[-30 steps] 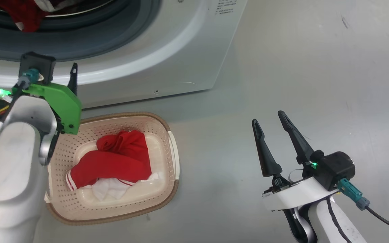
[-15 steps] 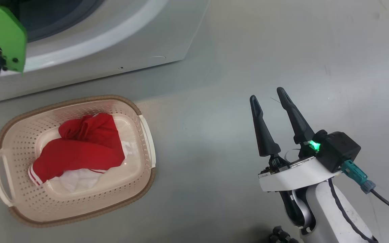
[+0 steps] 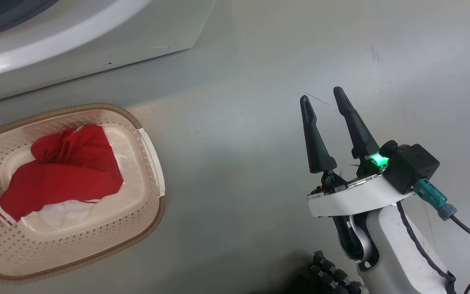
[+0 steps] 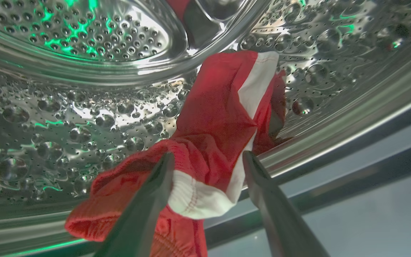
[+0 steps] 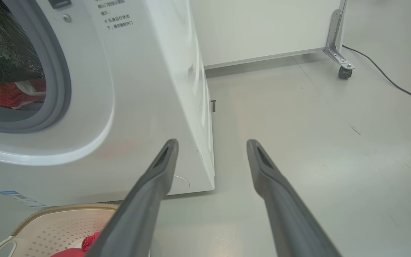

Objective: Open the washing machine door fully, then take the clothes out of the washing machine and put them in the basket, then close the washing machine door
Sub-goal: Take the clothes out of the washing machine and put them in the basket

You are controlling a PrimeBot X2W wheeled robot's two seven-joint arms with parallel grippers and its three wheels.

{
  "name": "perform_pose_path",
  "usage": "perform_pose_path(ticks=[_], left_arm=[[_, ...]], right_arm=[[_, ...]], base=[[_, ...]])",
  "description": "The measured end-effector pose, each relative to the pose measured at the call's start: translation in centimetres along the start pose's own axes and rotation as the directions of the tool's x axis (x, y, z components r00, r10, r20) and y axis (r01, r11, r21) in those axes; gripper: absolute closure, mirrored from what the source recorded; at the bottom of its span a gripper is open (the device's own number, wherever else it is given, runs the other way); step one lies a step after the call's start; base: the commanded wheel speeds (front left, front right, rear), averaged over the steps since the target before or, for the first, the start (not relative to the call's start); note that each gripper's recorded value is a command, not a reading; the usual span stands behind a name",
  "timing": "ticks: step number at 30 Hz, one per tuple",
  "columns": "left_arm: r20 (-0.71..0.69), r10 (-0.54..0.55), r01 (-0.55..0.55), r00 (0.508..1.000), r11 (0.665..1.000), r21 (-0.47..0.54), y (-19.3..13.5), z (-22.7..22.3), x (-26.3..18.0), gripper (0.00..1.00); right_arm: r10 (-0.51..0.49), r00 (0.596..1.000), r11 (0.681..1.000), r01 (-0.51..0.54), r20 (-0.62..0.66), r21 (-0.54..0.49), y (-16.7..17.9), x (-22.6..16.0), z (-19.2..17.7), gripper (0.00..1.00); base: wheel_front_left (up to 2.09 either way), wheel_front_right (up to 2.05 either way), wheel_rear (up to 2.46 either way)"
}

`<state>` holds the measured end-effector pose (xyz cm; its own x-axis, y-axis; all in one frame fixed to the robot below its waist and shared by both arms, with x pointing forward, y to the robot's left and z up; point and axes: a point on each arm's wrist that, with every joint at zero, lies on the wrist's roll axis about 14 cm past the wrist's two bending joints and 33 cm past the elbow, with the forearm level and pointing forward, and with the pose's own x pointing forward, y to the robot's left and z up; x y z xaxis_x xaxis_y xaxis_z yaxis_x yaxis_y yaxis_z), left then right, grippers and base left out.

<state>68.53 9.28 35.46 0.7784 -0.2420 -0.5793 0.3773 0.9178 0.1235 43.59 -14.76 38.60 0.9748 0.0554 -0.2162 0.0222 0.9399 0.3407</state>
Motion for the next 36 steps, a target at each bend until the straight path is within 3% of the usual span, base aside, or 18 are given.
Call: perform_pose_path(ticks=[12, 13, 14, 15, 25, 36], left_arm=[[-0.207, 0.051, -0.06, 0.977, 0.998, -0.033, 2.1, -4.6, 2.2, 0.0], [-0.212, 0.053, -0.061, 0.976, 0.998, -0.034, 2.2, -4.5, 2.2, 0.26], [-0.21, 0.054, -0.062, 0.976, 0.997, -0.035, 2.2, -4.4, 2.2, 0.67], [-0.208, 0.054, -0.063, 0.977, 0.997, -0.035, 2.3, -4.2, 2.2, 1.0], [-0.198, 0.065, -0.066, 0.978, 0.998, 0.001, 2.2, -3.5, 2.2, 1.0], [0.038, 0.048, -0.049, 0.998, 0.998, 0.036, 1.0, 1.8, 0.4, 1.0]], right_arm=[[-0.032, 0.999, 0.999, 0.032, -0.011, -0.008, -1.2, 0.6, -0.4, 0.0], [-0.033, 0.999, 0.999, 0.033, -0.012, -0.008, -1.2, 0.6, -0.4, 0.0], [-0.033, 0.999, 0.999, 0.033, -0.013, -0.008, -1.2, 0.6, -0.4, 0.0], [-0.032, 0.999, 0.999, 0.032, -0.013, -0.008, -1.2, 0.6, -0.4, 0.0], [-0.019, 1.0, 1.0, 0.019, -0.005, -0.011, -0.9, 1.2, -0.2, 0.0], [-0.004, 1.0, 0.999, 0.004, -0.001, -0.042, -0.7, 1.5, -0.2, 0.0]], base=[[0.0, 0.0, 0.0], [0.0, 0.0, 0.0], [0.0, 0.0, 0.0], [0.0, 0.0, 0.0], [0.0, 0.0, 0.0], [0.0, 0.0, 0.0]])
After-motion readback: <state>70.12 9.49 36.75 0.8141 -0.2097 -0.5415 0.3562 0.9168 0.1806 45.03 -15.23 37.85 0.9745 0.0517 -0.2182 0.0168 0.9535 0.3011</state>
